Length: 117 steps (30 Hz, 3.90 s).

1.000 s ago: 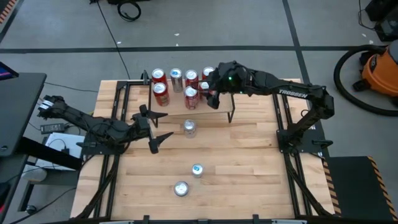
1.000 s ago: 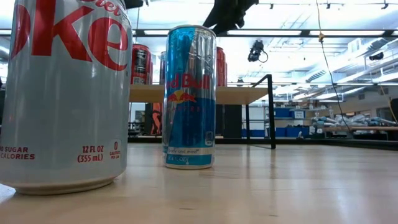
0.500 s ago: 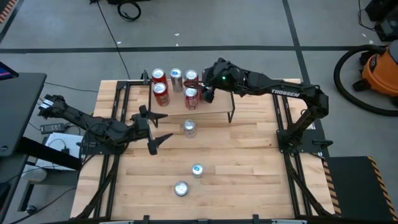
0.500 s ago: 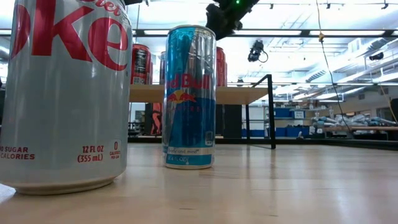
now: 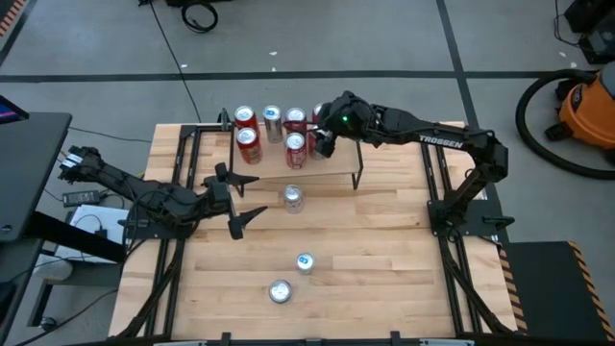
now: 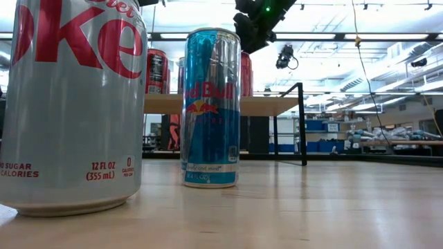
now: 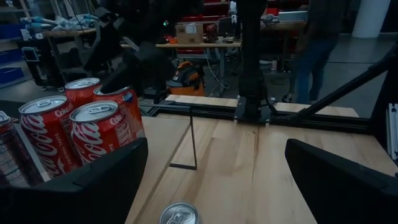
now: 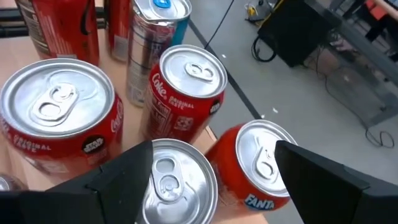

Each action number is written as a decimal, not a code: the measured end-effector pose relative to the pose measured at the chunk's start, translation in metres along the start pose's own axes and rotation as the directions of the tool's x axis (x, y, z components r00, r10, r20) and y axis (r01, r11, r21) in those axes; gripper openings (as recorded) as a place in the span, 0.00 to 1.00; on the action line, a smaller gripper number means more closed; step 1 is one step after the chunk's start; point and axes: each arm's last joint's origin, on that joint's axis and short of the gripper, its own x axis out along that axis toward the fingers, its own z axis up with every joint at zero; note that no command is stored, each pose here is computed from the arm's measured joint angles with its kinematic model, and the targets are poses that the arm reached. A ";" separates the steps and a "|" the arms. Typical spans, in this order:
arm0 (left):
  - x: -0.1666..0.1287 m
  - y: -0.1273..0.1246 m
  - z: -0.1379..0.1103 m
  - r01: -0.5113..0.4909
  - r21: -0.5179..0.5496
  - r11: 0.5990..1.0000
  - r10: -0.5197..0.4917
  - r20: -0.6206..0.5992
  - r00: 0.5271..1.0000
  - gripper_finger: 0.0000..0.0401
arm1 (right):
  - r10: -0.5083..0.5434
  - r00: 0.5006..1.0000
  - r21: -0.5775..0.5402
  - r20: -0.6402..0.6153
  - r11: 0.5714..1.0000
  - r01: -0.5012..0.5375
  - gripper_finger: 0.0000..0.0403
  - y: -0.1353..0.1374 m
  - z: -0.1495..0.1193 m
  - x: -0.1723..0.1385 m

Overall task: Place canned beverage on shelf
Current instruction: Put the orange soda can on the shelf, then put the blue soda can on the shelf

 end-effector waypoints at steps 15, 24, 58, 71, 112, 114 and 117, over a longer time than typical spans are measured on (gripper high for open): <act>0.000 0.000 -0.001 0.000 -0.011 1.000 0.000 -0.011 1.000 0.98 | 0.014 0.999 -0.012 -0.038 1.000 -0.015 0.86 0.005 -0.003 -0.006; 0.000 0.000 -0.002 0.000 -0.011 1.000 0.000 -0.013 1.000 0.98 | 0.023 0.999 -0.029 0.030 0.999 -0.022 0.86 0.008 0.011 -0.033; 0.003 -0.001 -0.008 0.003 -0.067 0.998 -0.007 -0.056 0.998 0.98 | 0.488 0.872 -0.037 -0.027 0.872 -0.489 0.86 0.190 -0.059 -0.134; 0.003 -0.002 -0.007 0.032 -0.084 0.996 -0.037 -0.055 0.998 0.98 | 0.539 0.840 0.002 0.053 0.842 -0.540 0.86 0.220 -0.087 -0.112; 0.008 -0.009 -0.011 0.142 -0.095 0.985 -0.150 -0.080 0.985 0.98 | 0.591 0.806 -0.197 -0.048 0.785 -0.587 0.86 0.279 -0.121 -0.059; 0.012 -0.011 -0.013 0.152 -0.092 0.984 -0.160 -0.088 0.983 0.98 | 0.581 0.811 -0.203 -0.071 0.788 -0.582 0.86 0.277 -0.123 -0.057; 0.017 -0.012 -0.018 0.158 -0.070 0.985 -0.165 -0.118 0.979 0.98 | 0.549 0.829 -0.224 -0.112 0.799 -0.559 0.86 0.275 -0.127 -0.055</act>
